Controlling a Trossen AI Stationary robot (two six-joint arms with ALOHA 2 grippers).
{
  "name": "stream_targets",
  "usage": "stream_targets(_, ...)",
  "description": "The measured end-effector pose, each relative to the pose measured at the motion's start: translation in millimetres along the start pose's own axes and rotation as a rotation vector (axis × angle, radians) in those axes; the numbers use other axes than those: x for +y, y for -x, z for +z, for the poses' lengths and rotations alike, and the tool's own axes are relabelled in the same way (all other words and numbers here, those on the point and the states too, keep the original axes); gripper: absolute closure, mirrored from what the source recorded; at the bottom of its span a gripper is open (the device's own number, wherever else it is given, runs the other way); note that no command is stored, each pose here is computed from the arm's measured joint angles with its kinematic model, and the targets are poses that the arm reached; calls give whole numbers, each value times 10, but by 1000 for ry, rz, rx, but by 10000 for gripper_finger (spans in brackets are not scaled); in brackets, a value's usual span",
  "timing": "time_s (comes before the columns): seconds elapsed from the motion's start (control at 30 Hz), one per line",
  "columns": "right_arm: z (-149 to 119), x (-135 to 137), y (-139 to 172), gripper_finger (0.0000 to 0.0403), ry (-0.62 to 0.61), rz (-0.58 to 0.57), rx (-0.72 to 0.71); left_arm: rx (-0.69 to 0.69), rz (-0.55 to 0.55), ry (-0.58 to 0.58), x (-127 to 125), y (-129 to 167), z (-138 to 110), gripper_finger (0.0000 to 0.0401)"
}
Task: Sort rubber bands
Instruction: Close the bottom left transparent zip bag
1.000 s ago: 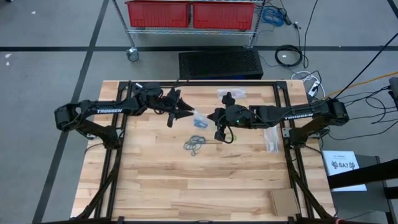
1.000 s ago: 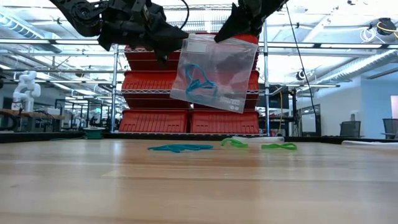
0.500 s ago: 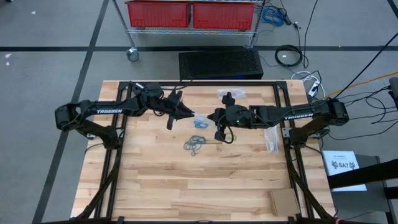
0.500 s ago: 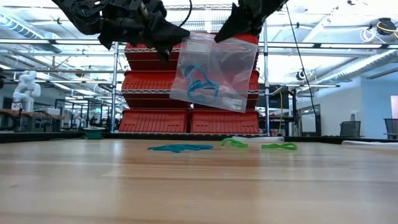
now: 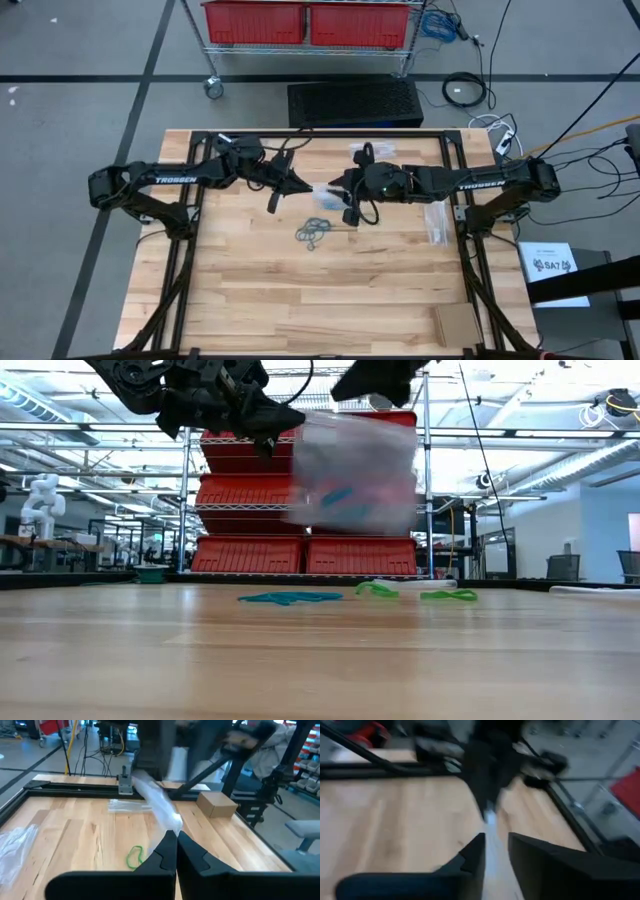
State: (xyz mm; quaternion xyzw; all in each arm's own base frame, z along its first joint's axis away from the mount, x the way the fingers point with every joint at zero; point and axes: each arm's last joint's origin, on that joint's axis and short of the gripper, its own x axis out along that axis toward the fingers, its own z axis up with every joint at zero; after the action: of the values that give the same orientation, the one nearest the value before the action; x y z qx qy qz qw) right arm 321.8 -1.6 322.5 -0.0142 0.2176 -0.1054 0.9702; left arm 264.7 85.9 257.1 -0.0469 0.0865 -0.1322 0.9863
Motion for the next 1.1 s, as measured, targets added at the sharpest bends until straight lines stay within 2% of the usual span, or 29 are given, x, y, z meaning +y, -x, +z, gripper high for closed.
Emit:
stream_targets(0.2, 7, 11, -24, 245, -10, 22, -14, 2, 27, -5, -5, -10, -2, 400)
stream_targets(0.33, 2, 18, -79, 223, -11, 17, -24, -3, 42, -9, 0, -9, 4, 400)
stream_targets(0.53, -83, 30, -286, 240, 31, 8, -6, -1, 44, -7, 0, -10, 2, 400)
stream_targets(0.87, -86, -133, -358, 295, 11, -39, -14, -5, 44, -10, -2, -12, 6, 401)
stream_targets(1.1, -85, -123, -358, 294, 25, 0, -14, -3, 38, -11, -15, -20, 5, 401)
